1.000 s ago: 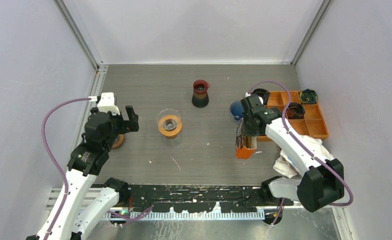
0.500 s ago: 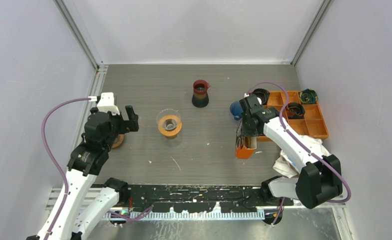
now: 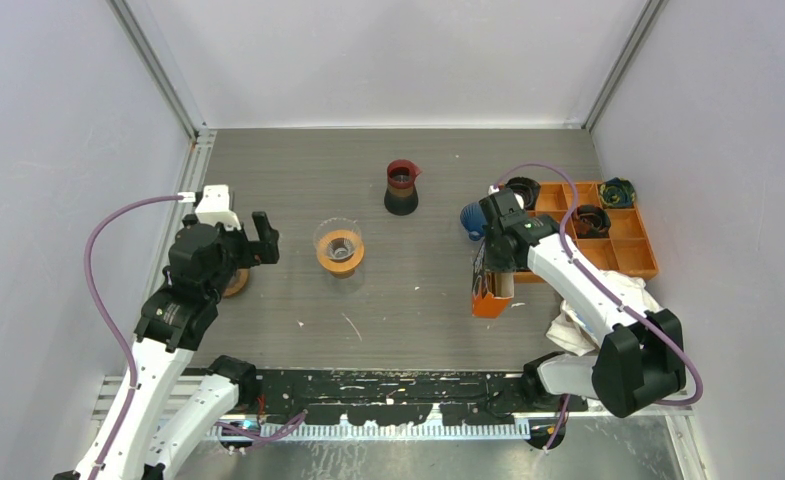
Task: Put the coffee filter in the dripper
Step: Pick up the coffee filter from the coffee filter holder.
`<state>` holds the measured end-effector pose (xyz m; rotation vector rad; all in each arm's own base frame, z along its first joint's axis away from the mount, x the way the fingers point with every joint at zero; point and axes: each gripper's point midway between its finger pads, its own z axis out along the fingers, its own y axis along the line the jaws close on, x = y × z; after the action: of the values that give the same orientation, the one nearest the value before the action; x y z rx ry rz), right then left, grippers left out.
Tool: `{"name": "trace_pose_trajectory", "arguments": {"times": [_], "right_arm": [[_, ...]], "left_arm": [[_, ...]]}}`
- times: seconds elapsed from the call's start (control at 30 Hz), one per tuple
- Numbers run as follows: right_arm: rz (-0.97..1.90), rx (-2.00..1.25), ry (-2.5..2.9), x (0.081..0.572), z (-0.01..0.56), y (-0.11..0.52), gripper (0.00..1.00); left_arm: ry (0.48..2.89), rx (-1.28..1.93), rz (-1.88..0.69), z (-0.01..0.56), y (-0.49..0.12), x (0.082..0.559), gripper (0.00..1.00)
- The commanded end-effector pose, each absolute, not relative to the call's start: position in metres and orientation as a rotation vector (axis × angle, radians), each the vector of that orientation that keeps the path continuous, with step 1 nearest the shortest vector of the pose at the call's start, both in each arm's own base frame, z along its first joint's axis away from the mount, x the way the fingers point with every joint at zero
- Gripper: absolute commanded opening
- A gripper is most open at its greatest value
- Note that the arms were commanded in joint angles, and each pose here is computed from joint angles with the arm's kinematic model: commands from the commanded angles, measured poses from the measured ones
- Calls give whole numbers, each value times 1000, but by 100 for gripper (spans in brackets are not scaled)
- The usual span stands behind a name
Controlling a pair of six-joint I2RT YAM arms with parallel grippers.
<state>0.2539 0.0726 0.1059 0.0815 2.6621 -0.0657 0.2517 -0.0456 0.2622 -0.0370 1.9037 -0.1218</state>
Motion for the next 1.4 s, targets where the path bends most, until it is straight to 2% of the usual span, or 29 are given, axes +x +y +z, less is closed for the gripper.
{"name": "trace_pose_trajectory", "arguments": {"times": [0.0, 0.47, 0.83, 1.1, 1.37], "right_arm": [[-41, 108, 2579, 262, 130, 72, 1], [103, 36, 2465, 262, 215, 84, 1], [298, -92, 2354, 271, 290, 116, 1], [441, -137, 2279, 283, 317, 153, 1], [465, -171, 2236, 298, 325, 193, 1]], "left_arm": [[1842, -25, -177, 278, -53, 256, 99], [1906, -25, -386, 297, -83, 247, 99], [1875, -92, -658, 324, -120, 243, 98], [1852, -47, -737, 340, -148, 246, 98], [1844, 28, -757, 343, -186, 250, 98]]}}
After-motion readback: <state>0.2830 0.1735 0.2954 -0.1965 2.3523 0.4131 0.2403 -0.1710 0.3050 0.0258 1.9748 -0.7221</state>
